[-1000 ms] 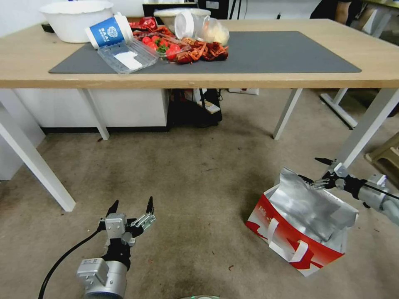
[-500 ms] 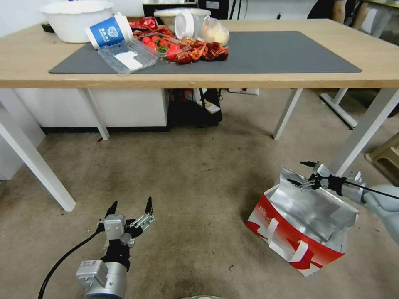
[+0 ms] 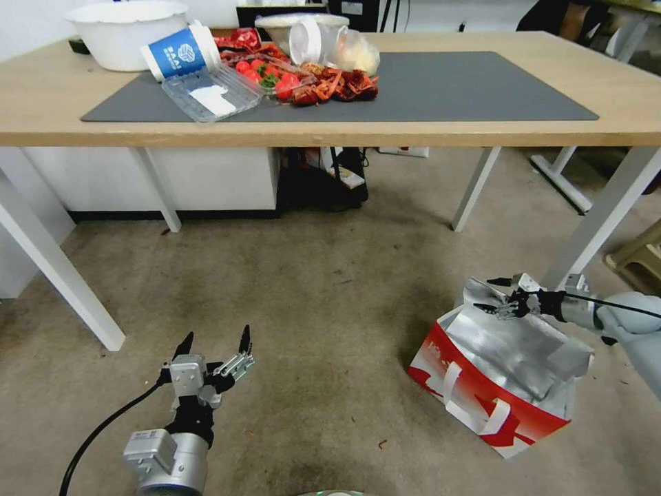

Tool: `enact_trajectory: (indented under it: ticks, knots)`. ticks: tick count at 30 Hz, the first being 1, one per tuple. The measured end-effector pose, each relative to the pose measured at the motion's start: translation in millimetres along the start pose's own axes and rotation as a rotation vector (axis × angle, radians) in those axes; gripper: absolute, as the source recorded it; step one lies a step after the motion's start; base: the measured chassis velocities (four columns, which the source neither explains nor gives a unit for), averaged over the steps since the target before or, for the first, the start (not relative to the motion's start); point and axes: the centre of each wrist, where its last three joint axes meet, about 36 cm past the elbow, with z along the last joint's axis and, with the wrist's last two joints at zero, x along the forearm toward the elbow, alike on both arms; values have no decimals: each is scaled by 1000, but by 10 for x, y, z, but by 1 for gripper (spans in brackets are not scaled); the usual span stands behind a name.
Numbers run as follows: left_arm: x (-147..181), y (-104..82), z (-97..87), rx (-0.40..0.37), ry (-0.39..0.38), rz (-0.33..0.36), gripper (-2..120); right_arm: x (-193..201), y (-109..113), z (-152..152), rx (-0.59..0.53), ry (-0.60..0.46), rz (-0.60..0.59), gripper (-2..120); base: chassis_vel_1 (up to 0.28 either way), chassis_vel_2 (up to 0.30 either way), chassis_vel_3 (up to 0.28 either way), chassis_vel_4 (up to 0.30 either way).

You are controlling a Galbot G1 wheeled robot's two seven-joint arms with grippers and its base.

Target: Pick up the food delivery bag from the floor and place it on the table.

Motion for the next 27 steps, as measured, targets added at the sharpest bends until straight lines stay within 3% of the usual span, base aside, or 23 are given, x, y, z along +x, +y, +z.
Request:
enact_trajectory:
  ticks: [2, 4, 10, 17, 27]
  knots:
    - [-11, 5, 15, 0, 2, -1, 100, -23, -9, 12, -6, -4, 2, 50, 0, 0, 0, 0]
    - [-13, 8, 16, 0, 2, -1, 100, -31, -11, 9, -7, -6, 2, 48, 0, 0, 0, 0]
    - [-29, 60, 11, -10, 4, -5, 100, -111, -32, -4, -20, -9, -13, 22, 0, 0, 0, 0]
    - [-38, 72, 34, -17, 4, -5, 100, -171, -7, -6, -26, -5, -35, 0, 0, 0, 0, 0]
    - [-30, 67, 40, -14, -2, -8, 100, -73, 36, -15, -41, -64, -48, 0, 0, 0, 0, 0]
